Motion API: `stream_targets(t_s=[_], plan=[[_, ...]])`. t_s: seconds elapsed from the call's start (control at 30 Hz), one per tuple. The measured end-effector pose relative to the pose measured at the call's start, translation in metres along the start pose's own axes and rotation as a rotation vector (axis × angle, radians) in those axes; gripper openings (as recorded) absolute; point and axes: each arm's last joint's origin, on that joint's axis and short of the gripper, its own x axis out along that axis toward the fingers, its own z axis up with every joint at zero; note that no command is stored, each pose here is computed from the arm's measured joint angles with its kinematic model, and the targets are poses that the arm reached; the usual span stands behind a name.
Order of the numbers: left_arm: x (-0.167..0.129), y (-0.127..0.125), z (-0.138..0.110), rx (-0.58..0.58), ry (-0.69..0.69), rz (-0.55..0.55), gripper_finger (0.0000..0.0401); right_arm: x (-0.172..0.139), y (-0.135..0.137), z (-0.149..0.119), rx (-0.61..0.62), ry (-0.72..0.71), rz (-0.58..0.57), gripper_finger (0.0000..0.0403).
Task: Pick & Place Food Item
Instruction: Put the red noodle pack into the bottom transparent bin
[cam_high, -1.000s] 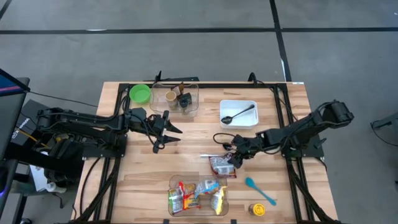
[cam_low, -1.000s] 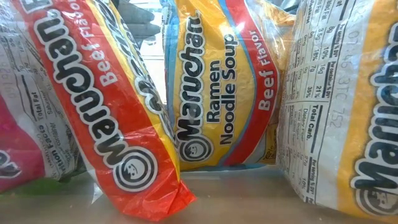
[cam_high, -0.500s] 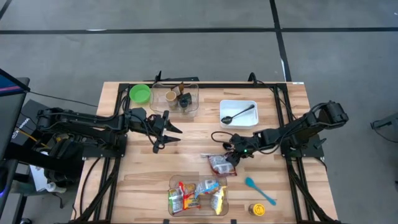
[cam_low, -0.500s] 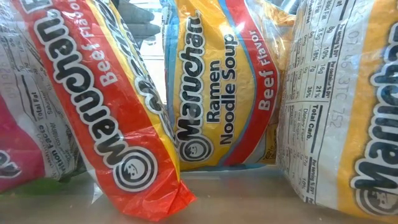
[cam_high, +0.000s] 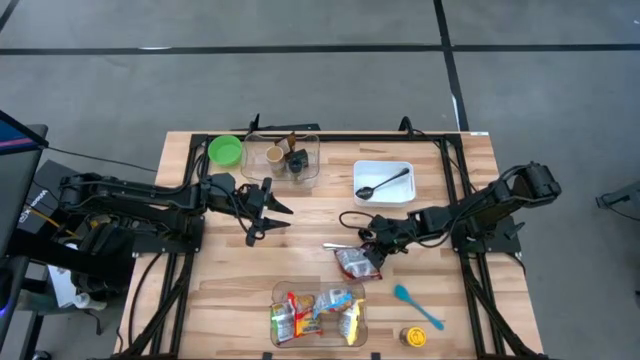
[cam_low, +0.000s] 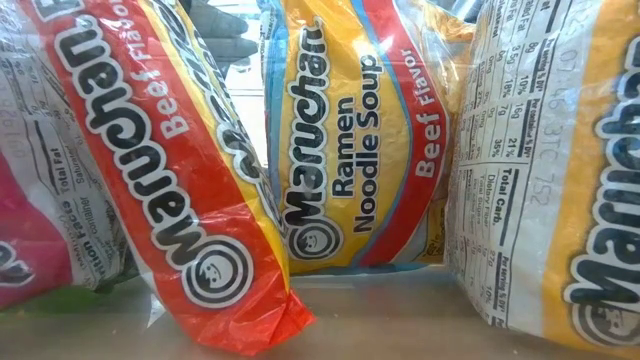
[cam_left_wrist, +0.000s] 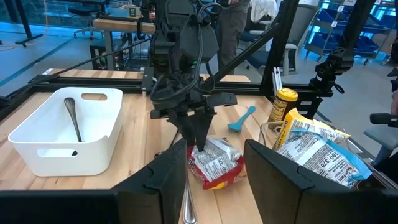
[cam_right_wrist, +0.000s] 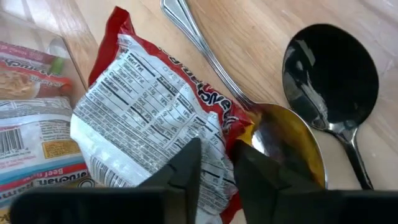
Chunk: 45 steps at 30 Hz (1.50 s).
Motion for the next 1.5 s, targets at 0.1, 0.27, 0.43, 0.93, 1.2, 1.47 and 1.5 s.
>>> stream_targets(t_s=[0.1, 0.27, 0.43, 0.93, 1.2, 1.47, 1.5], plan=[[0.000, 0.000, 0.000, 0.000, 0.000, 0.000, 0.0157, 0.000, 0.000, 0.000, -0.019, -0.001, -0.003, 0.0064], [0.000, 0.000, 0.000, 0.000, 0.000, 0.000, 0.0154, 0.000, 0.000, 0.000, -0.050, -0.005, 0.001, 0.0046], [0.000, 0.000, 0.000, 0.000, 0.000, -0.001, 0.0154, 0.000, 0.001, 0.001, -0.075, -0.009, 0.006, 0.0024], [0.000, 0.000, 0.000, 0.000, 0.000, 0.000, 0.0153, -0.006, 0.027, 0.019, -0.258, -0.070, 0.065, 0.0003], [0.000, 0.000, 0.000, 0.000, 0.000, 0.000, 0.0153, -0.011, 0.040, 0.028, -0.343, -0.084, 0.043, 0.0002], [0.000, 0.000, 0.000, 0.000, 0.000, 0.000, 0.0153, -0.021, 0.054, 0.040, -0.397, -0.101, -0.029, 0.0002], [0.000, 0.000, 0.000, 0.000, 0.000, 0.000, 0.0153, -0.022, 0.055, 0.041, -0.402, -0.103, -0.043, 0.0002]])
